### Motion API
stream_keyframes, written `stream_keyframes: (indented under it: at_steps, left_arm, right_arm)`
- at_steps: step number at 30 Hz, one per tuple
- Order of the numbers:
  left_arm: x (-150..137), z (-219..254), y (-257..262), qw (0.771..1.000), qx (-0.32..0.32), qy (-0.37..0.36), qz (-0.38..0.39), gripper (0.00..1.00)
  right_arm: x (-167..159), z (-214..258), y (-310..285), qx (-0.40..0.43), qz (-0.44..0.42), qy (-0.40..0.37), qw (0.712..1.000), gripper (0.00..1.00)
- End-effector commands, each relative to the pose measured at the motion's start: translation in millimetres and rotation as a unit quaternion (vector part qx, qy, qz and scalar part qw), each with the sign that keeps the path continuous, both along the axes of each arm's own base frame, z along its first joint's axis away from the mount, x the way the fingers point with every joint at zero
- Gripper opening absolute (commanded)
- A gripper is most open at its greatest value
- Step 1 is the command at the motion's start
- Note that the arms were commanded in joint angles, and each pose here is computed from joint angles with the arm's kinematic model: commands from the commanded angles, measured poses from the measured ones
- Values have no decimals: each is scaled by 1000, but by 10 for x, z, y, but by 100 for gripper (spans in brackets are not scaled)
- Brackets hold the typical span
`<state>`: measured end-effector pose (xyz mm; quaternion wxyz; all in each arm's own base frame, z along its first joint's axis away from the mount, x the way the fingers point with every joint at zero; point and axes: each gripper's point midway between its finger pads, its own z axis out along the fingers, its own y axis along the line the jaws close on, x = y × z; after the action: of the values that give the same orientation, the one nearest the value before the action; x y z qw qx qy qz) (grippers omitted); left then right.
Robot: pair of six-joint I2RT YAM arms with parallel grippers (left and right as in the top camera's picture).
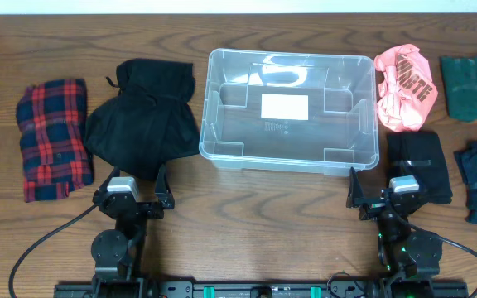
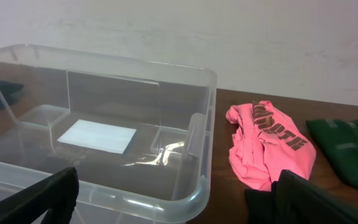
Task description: Pack container
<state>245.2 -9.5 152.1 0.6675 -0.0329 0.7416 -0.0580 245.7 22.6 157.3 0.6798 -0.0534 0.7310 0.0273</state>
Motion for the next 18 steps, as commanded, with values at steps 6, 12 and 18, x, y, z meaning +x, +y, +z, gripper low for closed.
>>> stream_keyframes:
  at_steps: [6,12,18]
  left_arm:
    - [-13,-139,-22,1000,5,23,-6,98]
    - [-13,-139,-22,1000,4,23,-6,98]
    - [-13,-139,-22,1000,4,23,-6,98]
  right_arm:
    - [2,-8,-38,-7,-9,0,1000,99]
    - [-19,236,-40,22,-11,-25,999,99]
    - [-268,1162,-176,77,-46,-83,992,99]
